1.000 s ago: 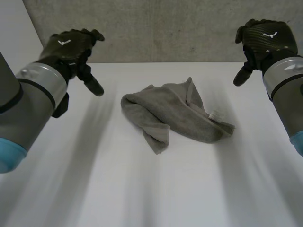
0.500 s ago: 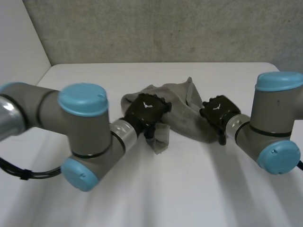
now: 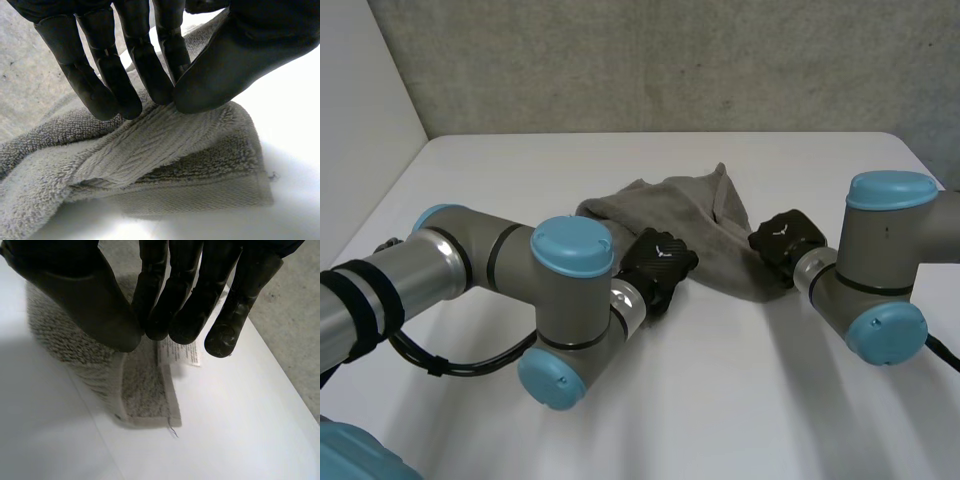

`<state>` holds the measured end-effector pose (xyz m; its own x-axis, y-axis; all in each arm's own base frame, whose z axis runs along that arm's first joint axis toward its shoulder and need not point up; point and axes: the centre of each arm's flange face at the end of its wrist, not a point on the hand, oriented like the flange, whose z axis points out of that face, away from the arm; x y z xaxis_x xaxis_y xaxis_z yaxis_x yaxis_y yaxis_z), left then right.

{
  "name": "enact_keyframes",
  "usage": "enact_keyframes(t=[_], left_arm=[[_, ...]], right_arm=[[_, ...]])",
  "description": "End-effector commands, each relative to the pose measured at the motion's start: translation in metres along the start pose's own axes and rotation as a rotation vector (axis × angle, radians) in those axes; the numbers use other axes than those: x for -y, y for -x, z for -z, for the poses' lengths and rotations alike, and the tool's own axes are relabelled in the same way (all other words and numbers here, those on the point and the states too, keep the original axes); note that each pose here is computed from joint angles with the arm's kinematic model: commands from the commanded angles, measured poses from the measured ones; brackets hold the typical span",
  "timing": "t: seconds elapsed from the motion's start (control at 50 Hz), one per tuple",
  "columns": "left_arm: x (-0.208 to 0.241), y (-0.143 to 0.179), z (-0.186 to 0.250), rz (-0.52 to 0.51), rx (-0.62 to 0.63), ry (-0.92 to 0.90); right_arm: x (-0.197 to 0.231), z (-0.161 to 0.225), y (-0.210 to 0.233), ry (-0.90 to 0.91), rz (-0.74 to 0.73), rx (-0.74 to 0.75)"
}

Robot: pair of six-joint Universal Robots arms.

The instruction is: Fold the towel.

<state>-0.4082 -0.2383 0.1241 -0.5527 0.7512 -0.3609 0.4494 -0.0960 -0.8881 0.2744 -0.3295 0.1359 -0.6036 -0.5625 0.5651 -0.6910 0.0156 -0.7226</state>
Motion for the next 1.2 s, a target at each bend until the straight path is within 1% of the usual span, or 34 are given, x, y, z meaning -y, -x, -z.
enact_keyframes(t=[0.02, 0.06, 0.1, 0.12, 0.16, 0.26, 0.36, 0.46, 0.54, 0.7, 0.98, 1.2], left_arm=[[0.004, 0.009, 0.001, -0.006, 0.032, -0.004], [0.007, 0.014, 0.003, -0.005, 0.055, -0.004], [0.017, 0.029, 0.011, -0.003, 0.12, -0.004], [0.017, 0.029, 0.011, -0.003, 0.12, -0.004], [0.02, 0.041, 0.017, 0.007, 0.168, 0.0], [0.021, 0.047, 0.017, 0.024, 0.189, -0.013], [0.016, 0.041, 0.016, 0.037, 0.174, -0.002], [0.006, 0.03, 0.012, 0.019, 0.146, 0.019], [-0.006, 0.022, 0.005, 0.017, 0.127, 0.038], [-0.017, 0.018, -0.005, 0.017, 0.121, 0.054], [-0.014, 0.02, -0.005, 0.021, 0.123, 0.043], [-0.012, 0.014, -0.004, 0.016, 0.089, 0.033]], right_arm=[[-0.002, -0.001, -0.012, 0.008, -0.009, -0.029], [-0.001, 0.0, -0.017, 0.005, -0.011, -0.04], [0.002, 0.002, -0.021, 0.002, -0.01, -0.051], [0.007, 0.005, -0.027, -0.009, -0.009, -0.064], [0.009, 0.008, -0.029, -0.011, -0.011, -0.067], [0.005, 0.012, -0.033, 0.021, -0.028, -0.058], [-0.003, 0.013, -0.036, 0.06, -0.086, -0.046], [-0.013, 0.011, -0.045, 0.105, -0.149, -0.036], [-0.018, 0.007, -0.044, 0.119, -0.166, -0.03], [-0.022, 0.002, -0.039, 0.125, -0.195, -0.019], [-0.018, -0.001, -0.032, 0.092, -0.281, 0.027], [-0.016, -0.001, -0.035, 0.09, -0.325, 0.037]])
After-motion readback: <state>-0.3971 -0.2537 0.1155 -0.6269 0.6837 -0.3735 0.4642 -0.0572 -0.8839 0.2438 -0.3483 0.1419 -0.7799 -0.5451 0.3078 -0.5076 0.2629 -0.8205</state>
